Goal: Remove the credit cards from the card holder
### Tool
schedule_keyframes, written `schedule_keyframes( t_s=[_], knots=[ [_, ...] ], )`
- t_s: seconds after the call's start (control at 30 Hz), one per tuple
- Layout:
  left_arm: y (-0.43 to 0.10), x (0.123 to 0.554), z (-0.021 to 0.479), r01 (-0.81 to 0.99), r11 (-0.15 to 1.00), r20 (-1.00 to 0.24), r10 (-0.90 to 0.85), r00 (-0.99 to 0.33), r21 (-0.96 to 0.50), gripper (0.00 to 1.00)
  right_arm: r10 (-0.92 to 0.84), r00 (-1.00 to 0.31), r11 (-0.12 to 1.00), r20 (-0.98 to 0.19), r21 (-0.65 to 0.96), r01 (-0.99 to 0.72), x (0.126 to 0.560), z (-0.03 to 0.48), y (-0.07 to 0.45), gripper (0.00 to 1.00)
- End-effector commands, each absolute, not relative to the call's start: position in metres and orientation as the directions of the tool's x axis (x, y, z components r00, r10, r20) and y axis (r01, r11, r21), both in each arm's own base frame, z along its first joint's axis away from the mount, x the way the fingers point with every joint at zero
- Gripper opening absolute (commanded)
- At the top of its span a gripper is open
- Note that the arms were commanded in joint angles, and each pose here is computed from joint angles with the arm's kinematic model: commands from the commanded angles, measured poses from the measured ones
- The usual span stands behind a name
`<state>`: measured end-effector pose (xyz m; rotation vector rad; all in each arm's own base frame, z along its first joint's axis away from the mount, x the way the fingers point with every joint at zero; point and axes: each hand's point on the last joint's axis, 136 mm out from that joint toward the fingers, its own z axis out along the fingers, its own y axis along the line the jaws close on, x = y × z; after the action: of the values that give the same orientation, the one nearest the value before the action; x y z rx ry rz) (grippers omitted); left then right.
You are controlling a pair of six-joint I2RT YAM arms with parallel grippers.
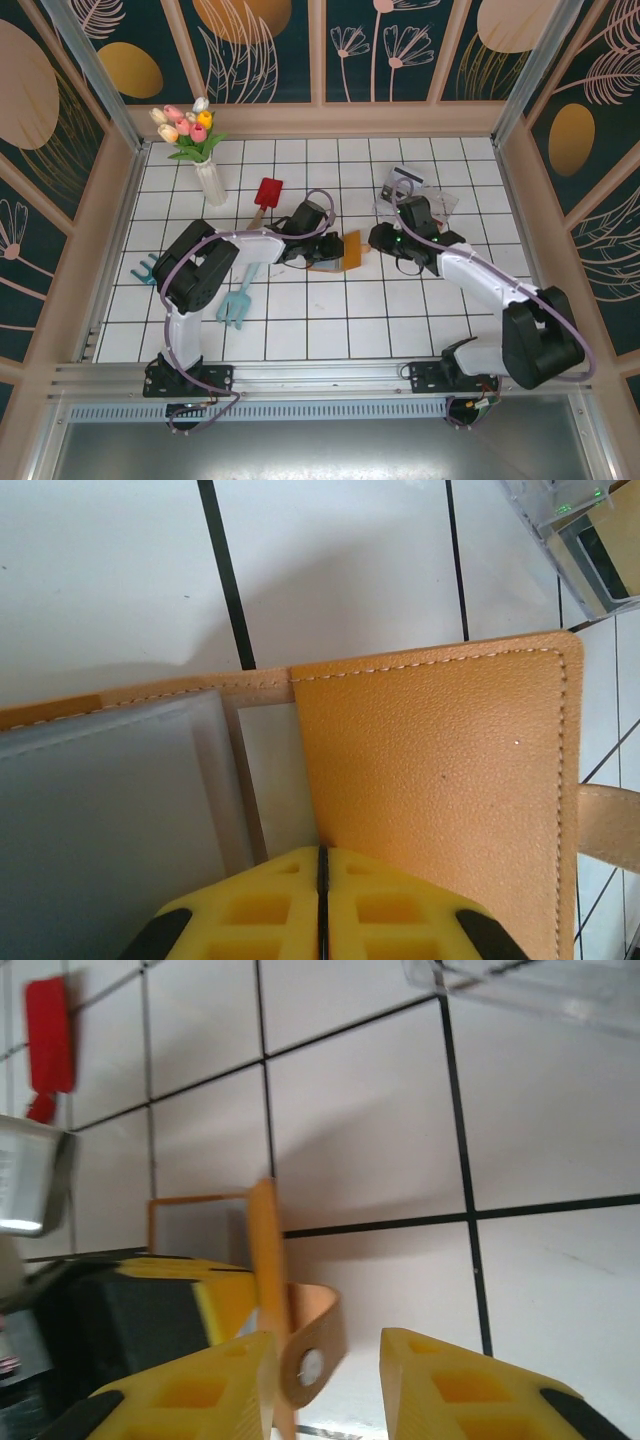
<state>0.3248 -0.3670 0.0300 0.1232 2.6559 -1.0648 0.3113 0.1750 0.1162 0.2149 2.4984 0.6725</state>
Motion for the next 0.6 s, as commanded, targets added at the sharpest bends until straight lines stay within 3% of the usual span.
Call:
schedule_keyframes(
  t_s=[0.0, 0.2, 0.4, 0.57],
  knots=[
    [-0.369, 0.320, 0.020, 0.179, 0.743, -0.266, 0.002, -0.964, -0.645, 0.09, 0.328, -0.811, 0.827, -0.484, 0.563, -0.001, 0.314, 0.151, 0.183, 0.30],
    [-0.369, 0.320, 0.015, 0.167, 0.754, -0.259, -0.005, -0.966, -0.636, 0.08, 0.323, -0.813, 0.815, -0.485, 0.579, -0.022, 0.307, 0.157, 0.207, 0.26],
    [-0.369, 0.321, 0.020, 0.162, 0.747, -0.266, -0.021, -0.964, -0.645, 0.02, 0.286, -0.862, 0.833, -0.418, 0.554, 0.007, 0.303, 0.121, 0.233, 0.16],
    [-0.367, 0.322, 0.032, 0.156, 0.739, -0.282, -0.048, -0.958, -0.655, 0.00, 0.303, -0.885, 0.842, -0.354, 0.534, 0.075, 0.304, 0.087, 0.231, 0.14]
  ],
)
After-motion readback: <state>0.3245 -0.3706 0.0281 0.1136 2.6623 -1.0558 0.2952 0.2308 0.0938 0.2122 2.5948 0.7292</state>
